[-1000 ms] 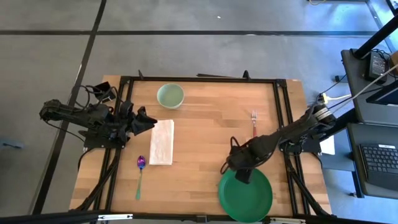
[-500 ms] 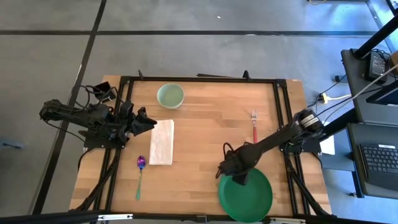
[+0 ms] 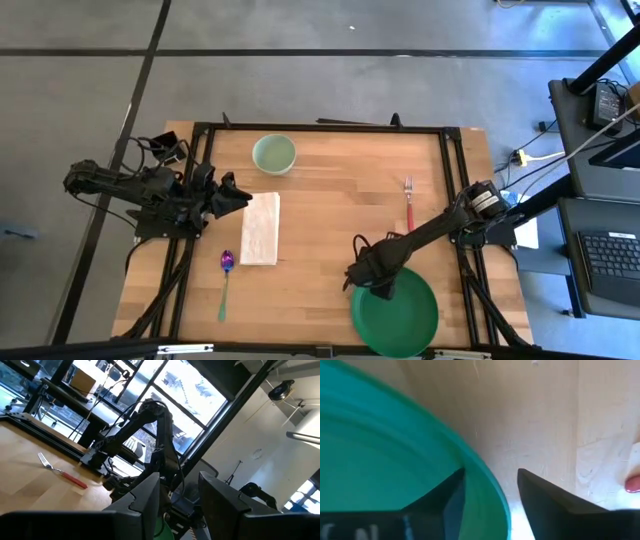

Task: Set table place
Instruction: Move the green plate to the center of the table

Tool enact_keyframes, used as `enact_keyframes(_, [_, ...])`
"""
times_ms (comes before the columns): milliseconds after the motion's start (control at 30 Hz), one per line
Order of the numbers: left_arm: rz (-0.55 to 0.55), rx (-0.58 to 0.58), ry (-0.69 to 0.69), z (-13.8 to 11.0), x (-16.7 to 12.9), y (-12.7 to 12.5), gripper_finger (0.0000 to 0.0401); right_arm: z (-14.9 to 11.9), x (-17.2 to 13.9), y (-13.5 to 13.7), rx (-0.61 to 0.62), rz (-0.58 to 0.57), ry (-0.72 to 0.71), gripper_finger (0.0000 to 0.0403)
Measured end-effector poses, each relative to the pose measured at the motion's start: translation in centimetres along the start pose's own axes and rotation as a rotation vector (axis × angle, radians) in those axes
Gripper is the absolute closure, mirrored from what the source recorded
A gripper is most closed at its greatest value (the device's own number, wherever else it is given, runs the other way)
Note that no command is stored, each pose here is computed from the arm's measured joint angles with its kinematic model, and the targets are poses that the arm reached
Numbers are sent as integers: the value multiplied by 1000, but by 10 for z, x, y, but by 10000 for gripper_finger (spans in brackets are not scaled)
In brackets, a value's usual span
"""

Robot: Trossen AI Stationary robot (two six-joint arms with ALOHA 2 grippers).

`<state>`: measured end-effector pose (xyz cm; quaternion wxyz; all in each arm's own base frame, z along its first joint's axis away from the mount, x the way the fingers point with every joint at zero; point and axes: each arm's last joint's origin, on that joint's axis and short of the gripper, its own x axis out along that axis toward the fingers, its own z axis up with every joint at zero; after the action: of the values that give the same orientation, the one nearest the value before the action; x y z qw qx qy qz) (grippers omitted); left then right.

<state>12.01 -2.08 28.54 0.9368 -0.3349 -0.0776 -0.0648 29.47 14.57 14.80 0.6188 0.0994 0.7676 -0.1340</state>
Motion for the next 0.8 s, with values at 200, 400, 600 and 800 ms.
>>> enact_keyframes(200, [-4,-2,-5,0,0,0,273,-3,-5,-2,-7,7,15,368])
enact_keyframes(400, [-4,-31,-5,0,0,0,273,-11,-40,-12,20,51,64,388])
enact_keyframes(600, [-8,-52,-11,1,0,-1,273,-17,-117,-36,51,27,-4,395])
enact_keyframes(800, [-11,-55,-15,1,0,-1,273,-4,-189,-66,107,129,-274,395])
